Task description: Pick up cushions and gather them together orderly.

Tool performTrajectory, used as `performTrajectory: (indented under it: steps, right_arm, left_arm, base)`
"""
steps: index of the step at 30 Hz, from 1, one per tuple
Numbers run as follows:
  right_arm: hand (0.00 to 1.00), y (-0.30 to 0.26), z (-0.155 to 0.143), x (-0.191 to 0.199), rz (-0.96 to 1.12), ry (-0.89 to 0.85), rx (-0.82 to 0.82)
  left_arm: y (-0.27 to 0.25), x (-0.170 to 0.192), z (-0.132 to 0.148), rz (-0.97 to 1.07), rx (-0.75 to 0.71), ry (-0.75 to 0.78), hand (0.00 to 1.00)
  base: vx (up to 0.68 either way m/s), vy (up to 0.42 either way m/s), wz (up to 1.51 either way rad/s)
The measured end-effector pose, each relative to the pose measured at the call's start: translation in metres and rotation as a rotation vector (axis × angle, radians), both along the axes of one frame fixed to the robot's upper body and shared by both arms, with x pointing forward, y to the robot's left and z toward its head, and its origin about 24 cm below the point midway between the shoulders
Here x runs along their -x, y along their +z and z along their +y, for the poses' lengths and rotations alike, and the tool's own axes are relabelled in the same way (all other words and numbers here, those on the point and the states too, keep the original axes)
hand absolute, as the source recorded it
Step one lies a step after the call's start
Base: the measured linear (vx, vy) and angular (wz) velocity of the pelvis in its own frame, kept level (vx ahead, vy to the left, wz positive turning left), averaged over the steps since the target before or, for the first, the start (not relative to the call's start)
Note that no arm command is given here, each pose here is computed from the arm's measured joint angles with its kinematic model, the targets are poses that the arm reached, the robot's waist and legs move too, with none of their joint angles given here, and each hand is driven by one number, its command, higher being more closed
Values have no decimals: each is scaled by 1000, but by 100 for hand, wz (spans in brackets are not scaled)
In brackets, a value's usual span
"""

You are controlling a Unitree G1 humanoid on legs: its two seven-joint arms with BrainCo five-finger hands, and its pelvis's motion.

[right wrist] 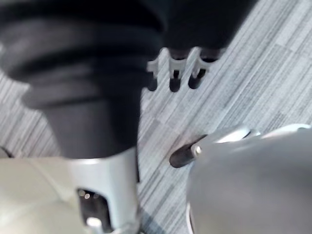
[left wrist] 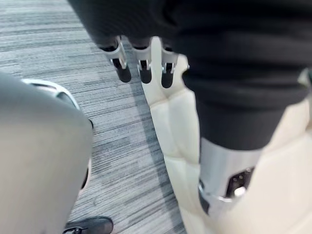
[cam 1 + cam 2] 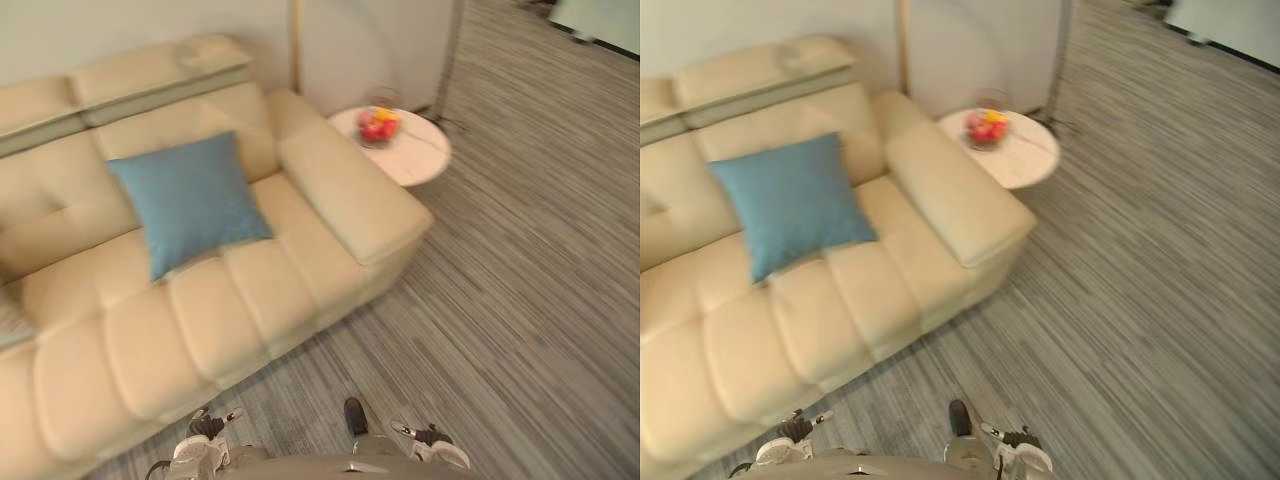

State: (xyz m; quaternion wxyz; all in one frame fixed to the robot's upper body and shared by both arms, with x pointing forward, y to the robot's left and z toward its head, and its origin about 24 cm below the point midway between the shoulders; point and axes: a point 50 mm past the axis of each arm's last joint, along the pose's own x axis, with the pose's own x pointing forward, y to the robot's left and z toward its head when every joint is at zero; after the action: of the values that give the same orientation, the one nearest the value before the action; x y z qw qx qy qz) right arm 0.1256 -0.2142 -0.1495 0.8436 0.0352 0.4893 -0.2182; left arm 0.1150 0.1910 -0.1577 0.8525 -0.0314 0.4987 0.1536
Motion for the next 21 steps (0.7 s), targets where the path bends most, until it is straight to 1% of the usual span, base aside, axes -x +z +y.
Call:
performTrajectory:
  steps: [3, 5, 11, 16, 21]
  right_arm:
    - [0, 2, -3, -2, -4, 37, 28]
    - [0, 6, -11, -7, -30, 17, 48]
    - [0, 3, -12, -3, 2, 11, 55]
    - [0, 1, -4, 1, 13, 14, 33]
    - [0, 1, 5, -6, 2, 60, 28]
  left_arm:
    - [0, 0, -4, -1, 8, 1, 0]
    - [0, -6, -15, -9, 23, -53, 0]
    - [3, -13, -15, -34, 20, -64, 0]
    - [9, -23, -14, -91, 10, -64, 0]
    - [9, -23, -19, -99, 28, -42, 0]
  base:
    - [173, -188, -99]
    - [193, -176, -59]
    - [178, -149, -50]
    - [120, 18, -90]
    - [150, 158, -125]
